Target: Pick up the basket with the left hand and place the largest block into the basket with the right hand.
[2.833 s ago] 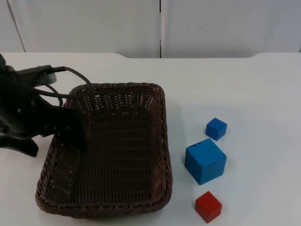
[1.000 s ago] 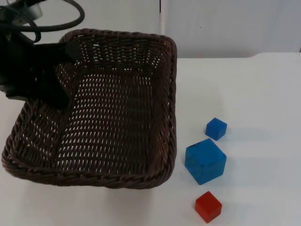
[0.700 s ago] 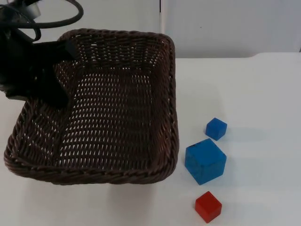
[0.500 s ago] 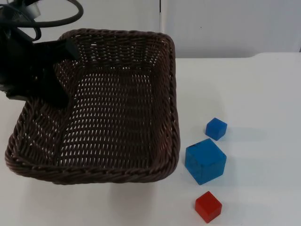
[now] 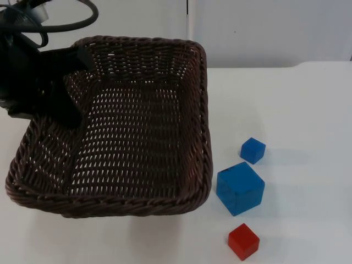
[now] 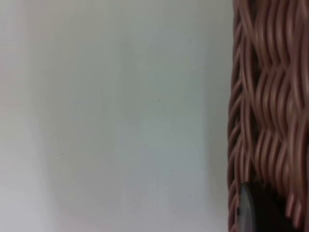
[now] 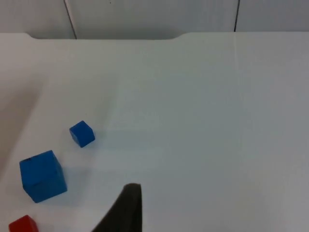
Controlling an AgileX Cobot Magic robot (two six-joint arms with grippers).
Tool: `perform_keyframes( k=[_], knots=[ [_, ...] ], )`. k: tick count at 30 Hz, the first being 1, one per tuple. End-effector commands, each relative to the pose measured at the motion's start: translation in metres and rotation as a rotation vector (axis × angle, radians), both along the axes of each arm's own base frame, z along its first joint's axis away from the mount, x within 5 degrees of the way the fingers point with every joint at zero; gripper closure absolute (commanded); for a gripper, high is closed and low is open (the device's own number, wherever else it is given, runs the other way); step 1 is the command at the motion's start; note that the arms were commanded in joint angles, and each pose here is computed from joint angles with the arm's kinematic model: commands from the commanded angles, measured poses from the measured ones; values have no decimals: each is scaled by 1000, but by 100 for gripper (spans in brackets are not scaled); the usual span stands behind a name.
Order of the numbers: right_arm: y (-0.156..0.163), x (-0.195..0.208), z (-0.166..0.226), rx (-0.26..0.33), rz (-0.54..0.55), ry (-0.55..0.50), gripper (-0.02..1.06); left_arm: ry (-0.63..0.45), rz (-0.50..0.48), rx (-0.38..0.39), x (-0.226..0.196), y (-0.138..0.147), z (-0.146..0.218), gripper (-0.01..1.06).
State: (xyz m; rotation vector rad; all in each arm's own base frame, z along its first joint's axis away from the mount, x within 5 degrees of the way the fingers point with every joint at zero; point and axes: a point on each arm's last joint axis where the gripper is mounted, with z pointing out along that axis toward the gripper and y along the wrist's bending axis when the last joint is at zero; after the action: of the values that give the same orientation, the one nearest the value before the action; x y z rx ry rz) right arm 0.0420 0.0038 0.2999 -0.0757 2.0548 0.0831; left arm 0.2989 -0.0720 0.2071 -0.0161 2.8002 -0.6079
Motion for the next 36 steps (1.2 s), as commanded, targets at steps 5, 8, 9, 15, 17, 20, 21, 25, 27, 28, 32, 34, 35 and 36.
perform_keyframes(
  k=[5, 8, 9, 15, 17, 20, 21, 25, 27, 28, 32, 34, 35, 36],
  knots=[
    [4, 37, 16, -8, 1, 47, 0, -1, 30, -41, -1, -2, 6, 105],
    [6, 54, 25, -12, 1, 76, 0, 0, 32, -45, -1, -2, 6, 105],
    [7, 59, 28, -13, 1, 84, 0, 0, 34, -48, -1, -3, 6, 105],
    [11, 91, 34, -19, 1, 138, 0, 2, 43, -62, -1, -3, 6, 105],
    [11, 97, 32, -20, 2, 145, 0, 2, 43, -62, -1, -3, 6, 105],
    [13, 109, 26, -24, 3, 171, 0, 1, 41, -61, -1, -3, 6, 105],
    [13, 113, 24, -26, 3, 186, 0, 1, 41, -61, -1, -3, 6, 105],
    [14, 123, 18, -29, 3, 211, 0, 0, 38, -60, -1, -3, 6, 105],
    [15, 127, 16, -30, 5, 218, 0, 0, 38, -60, -1, -3, 6, 105],
    [15, 128, 15, -31, 5, 222, 0, 0, 38, -60, -1, -3, 6, 105],
    [15, 131, 14, -34, 8, 220, 0, 0, 40, -62, -1, -4, 6, 105],
    [15, 132, 14, -33, 8, 212, 0, 1, 41, -64, -1, -4, 6, 105],
    [15, 132, 14, -33, 8, 212, 0, 1, 41, -64, -1, -4, 6, 105],
    [15, 132, 14, -33, 8, 212, 0, -1, 42, -63, 0, -4, 6, 105]
  ],
)
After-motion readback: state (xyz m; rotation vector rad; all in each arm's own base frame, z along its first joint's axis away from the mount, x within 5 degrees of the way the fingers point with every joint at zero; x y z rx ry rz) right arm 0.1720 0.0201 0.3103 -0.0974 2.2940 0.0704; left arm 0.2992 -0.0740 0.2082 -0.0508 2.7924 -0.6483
